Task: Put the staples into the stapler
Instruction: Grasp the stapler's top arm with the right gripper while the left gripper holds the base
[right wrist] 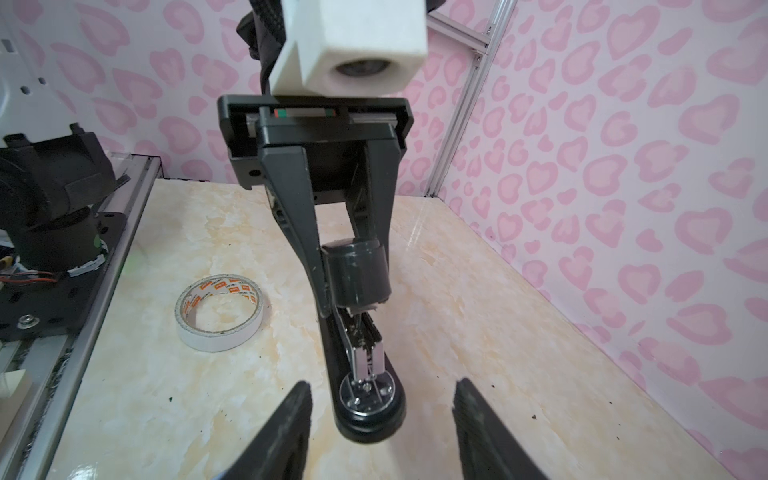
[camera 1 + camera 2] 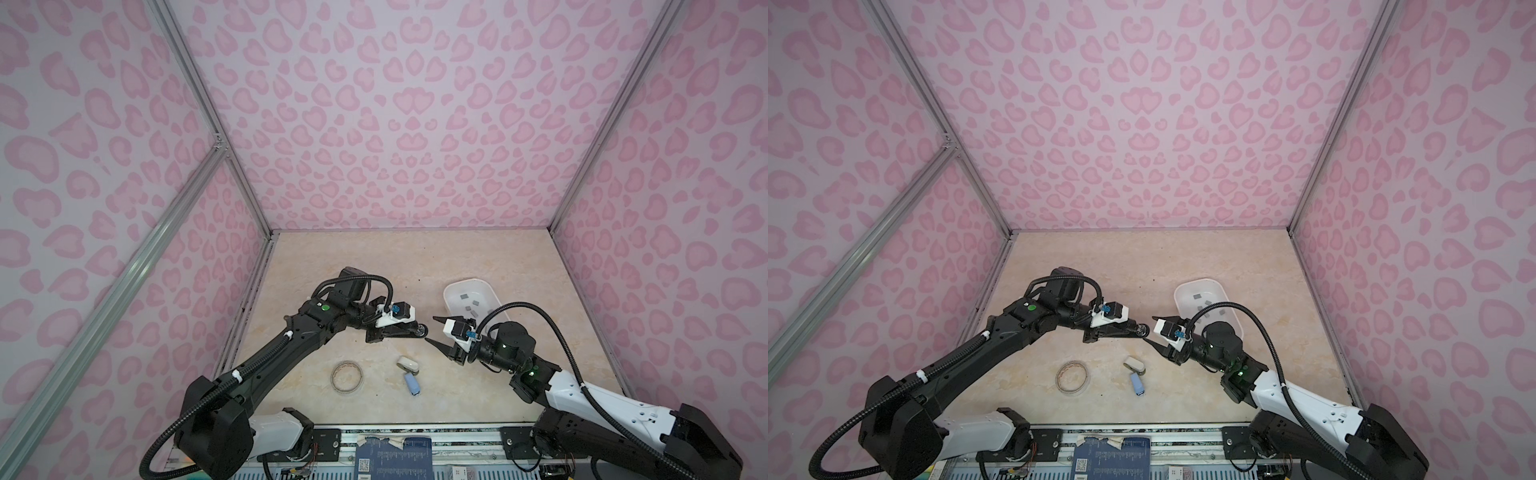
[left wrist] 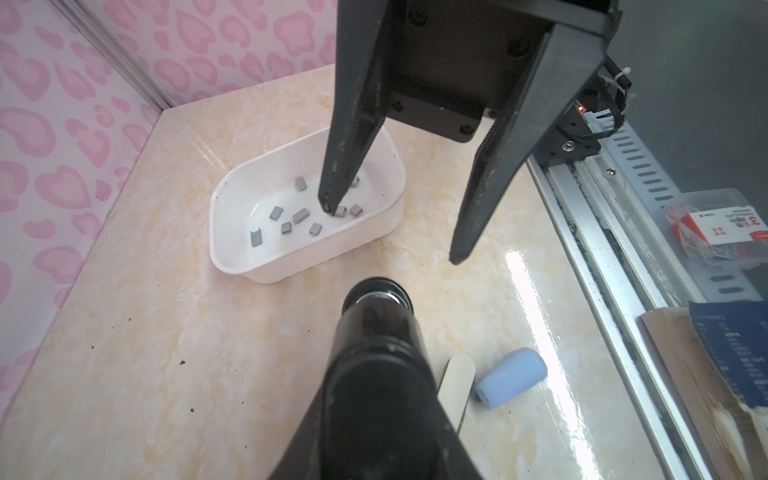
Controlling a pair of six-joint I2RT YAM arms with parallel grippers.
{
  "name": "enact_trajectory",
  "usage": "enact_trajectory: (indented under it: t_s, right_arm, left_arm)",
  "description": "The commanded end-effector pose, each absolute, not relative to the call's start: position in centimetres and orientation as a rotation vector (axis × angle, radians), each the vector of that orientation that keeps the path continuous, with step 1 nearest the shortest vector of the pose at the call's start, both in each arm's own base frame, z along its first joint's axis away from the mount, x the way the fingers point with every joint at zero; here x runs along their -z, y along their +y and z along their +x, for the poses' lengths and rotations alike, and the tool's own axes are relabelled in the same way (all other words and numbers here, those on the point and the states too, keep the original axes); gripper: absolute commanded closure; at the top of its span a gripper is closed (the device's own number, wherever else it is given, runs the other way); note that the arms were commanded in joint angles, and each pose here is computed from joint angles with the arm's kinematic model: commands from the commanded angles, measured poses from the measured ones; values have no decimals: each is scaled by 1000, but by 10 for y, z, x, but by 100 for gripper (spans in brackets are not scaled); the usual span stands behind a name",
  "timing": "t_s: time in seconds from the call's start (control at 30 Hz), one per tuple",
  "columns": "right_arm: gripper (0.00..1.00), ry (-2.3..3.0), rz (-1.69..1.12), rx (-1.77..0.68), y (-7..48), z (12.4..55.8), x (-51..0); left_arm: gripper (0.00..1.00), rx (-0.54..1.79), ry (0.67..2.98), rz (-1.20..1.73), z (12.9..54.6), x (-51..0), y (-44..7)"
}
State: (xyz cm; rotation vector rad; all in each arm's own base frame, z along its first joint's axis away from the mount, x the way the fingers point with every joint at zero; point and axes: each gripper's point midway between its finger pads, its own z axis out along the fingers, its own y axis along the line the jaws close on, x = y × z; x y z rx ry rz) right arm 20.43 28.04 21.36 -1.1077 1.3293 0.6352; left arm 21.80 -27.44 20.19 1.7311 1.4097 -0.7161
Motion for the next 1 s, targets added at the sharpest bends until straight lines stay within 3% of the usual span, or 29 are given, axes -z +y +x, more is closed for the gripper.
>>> enact_trajectory:
  t_s: [0.0,0.3,0.43,0.77,0.97]
  right_arm:
    - [45,1337,-1147,-675,287,199,-211]
    - [55,1392,-1261,-729,313,198,-198]
    - [65,1421,-1304,-727,321,199,-188]
    - [79,1447,-1308,-701,321,204,-175]
    - [81,1442,-1302,-705,323,205,-176]
  left_arm:
    - [96,732,1326,1759,209,-213,-280]
    - [96,714,1323,1777,205,-212,-284]
    - [96,700,1323,1775,205,-213,-283]
    - [96,725,1268,1765,199,-223,-284]
    - [96,742,1244,1767,195,-224,-283]
